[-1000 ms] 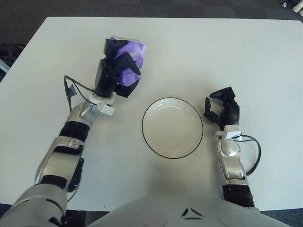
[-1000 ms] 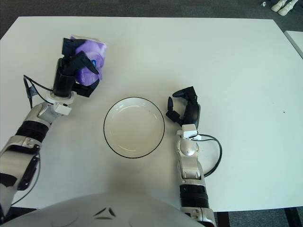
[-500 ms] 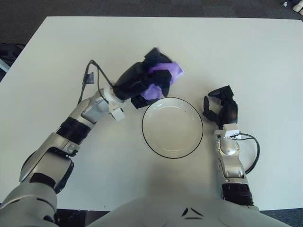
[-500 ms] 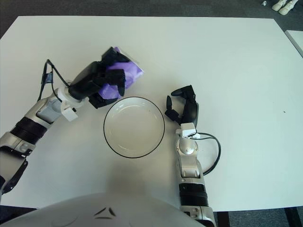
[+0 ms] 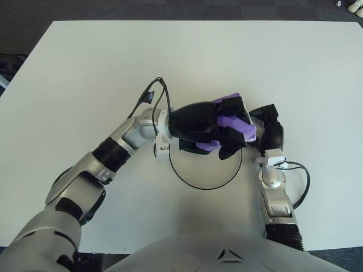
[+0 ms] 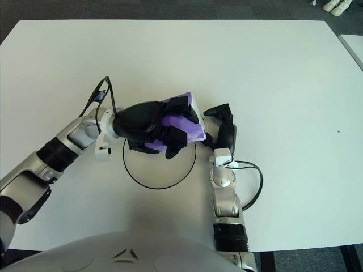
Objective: Put the tissue paper into the plate.
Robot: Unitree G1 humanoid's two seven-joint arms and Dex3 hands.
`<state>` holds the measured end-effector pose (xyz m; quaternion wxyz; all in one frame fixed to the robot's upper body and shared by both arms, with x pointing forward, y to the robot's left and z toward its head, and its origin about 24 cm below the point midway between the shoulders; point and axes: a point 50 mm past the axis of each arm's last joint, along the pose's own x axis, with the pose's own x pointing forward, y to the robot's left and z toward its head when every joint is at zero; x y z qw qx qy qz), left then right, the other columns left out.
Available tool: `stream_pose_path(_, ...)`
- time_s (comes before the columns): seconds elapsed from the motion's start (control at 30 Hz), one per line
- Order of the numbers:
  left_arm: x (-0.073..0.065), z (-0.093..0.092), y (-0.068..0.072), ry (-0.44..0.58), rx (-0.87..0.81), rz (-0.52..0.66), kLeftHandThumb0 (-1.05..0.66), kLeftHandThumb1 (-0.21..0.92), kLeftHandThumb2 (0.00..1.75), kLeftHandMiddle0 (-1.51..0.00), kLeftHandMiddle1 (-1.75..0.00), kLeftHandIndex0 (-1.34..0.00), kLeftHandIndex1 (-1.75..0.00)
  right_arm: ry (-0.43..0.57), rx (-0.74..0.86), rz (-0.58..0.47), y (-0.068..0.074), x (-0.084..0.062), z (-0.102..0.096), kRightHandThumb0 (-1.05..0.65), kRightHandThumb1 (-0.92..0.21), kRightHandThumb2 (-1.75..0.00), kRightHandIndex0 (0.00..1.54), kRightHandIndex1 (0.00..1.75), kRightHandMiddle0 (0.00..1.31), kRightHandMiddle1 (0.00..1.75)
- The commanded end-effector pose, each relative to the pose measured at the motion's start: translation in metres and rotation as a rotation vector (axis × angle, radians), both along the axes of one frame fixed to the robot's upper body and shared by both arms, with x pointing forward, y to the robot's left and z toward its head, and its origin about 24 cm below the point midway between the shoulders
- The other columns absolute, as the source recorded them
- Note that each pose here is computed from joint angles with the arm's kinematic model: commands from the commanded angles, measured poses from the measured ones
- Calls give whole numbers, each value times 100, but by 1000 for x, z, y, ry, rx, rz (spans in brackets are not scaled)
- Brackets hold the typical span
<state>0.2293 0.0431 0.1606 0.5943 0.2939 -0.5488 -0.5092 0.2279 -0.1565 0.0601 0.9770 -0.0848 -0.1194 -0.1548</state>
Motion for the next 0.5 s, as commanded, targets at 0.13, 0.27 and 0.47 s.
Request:
stream_pose_path(0.13, -3, -3, 3, 81, -4, 0, 0, -5, 174, -90, -173, -65, -174, 110, 10, -30, -3, -8, -18, -38, -69, -85, 58, 126, 33, 175)
stream_pose_path(0.27, -3, -3, 3, 103, 29, -3, 0, -5, 173, -91, -170, -65, -175, 102, 7, -30, -3, -8, -18, -38, -68, -86, 57, 127, 34, 175)
stream_pose_path(0.47, -1, -4, 2, 118, 51, -10, 0, -5, 171, -92, -166, -65, -175, 108, 11, -28, -3, -8, -17, -39, -65, -90, 58, 129, 36, 175)
